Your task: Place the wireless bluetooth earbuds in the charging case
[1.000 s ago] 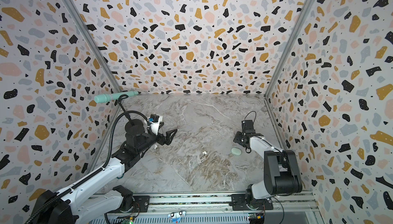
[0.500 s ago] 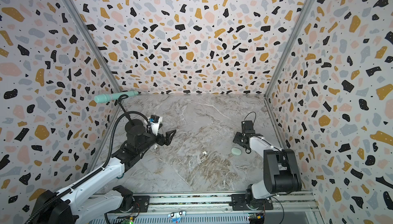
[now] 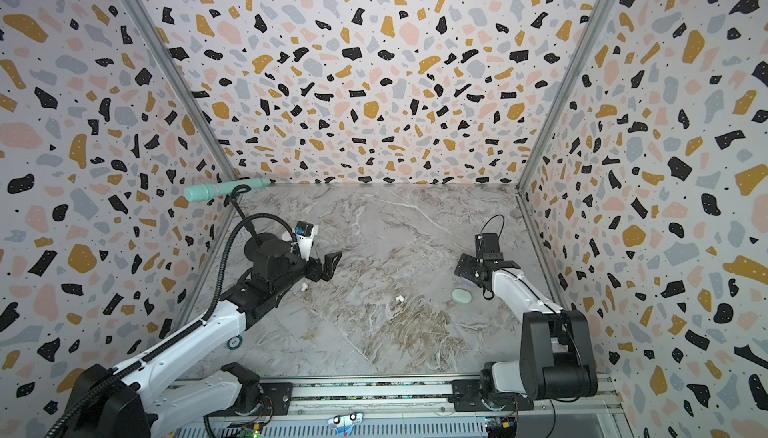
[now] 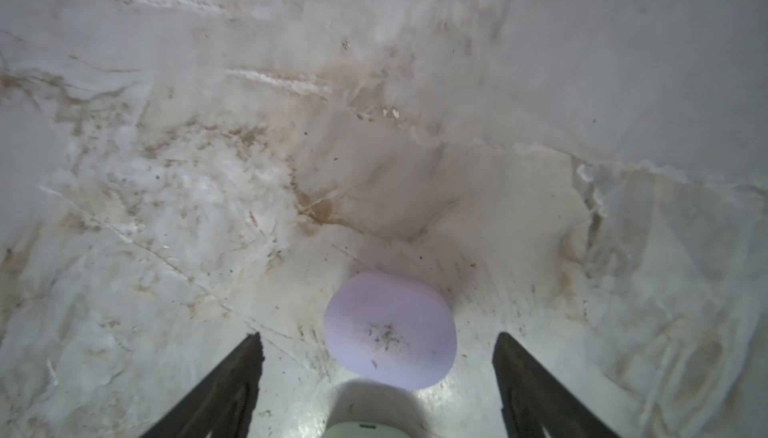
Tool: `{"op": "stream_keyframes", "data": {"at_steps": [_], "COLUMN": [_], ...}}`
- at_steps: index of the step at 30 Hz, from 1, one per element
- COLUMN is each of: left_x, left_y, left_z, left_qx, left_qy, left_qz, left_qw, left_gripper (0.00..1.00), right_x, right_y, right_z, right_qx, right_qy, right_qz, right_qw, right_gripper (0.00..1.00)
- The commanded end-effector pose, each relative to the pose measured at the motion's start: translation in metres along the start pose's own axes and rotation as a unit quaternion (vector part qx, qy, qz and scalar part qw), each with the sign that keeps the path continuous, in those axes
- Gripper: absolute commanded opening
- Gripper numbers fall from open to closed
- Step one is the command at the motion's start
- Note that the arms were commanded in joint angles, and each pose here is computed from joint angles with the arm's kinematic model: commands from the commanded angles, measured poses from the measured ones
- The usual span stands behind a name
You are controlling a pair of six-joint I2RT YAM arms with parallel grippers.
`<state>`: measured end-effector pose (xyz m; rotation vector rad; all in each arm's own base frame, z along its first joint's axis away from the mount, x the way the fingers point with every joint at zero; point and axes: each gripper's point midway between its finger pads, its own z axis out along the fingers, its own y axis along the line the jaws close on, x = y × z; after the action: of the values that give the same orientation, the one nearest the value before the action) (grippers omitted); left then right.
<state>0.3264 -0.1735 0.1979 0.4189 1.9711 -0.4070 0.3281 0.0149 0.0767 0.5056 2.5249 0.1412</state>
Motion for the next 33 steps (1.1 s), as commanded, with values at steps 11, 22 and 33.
{"op": "stream_keyframes", "data": {"at_steps": [11, 22, 33], "left_x": [-0.003, 0.02, 0.03], "left_y": [0.077, 0.128, 0.167], "left_z": [0.011, 0.052, 0.089], "left_qx": [-0.172, -0.256, -0.281], "left_qy": [0.071, 0.182, 0.234], "left_qz": [0.0, 0.032, 0.034], "left_qw": [0.982, 0.949, 0.93], "left_gripper": [1.0, 1.0, 1.0], "right_x": [-0.016, -0.012, -0.01], "right_y": [0.044, 0.081, 0.083], "right_z": [-0.062, -0.074, -0.08], "right_qx": [-0.064, -0.125, -0.134], "right_qy": [-0.031, -0.024, -0.024], "right_qz": [-0.034, -0.043, -0.045], "right_qw": [0.997, 0.991, 0.99], "right_gripper": [0.92, 0.94, 0.95]}}
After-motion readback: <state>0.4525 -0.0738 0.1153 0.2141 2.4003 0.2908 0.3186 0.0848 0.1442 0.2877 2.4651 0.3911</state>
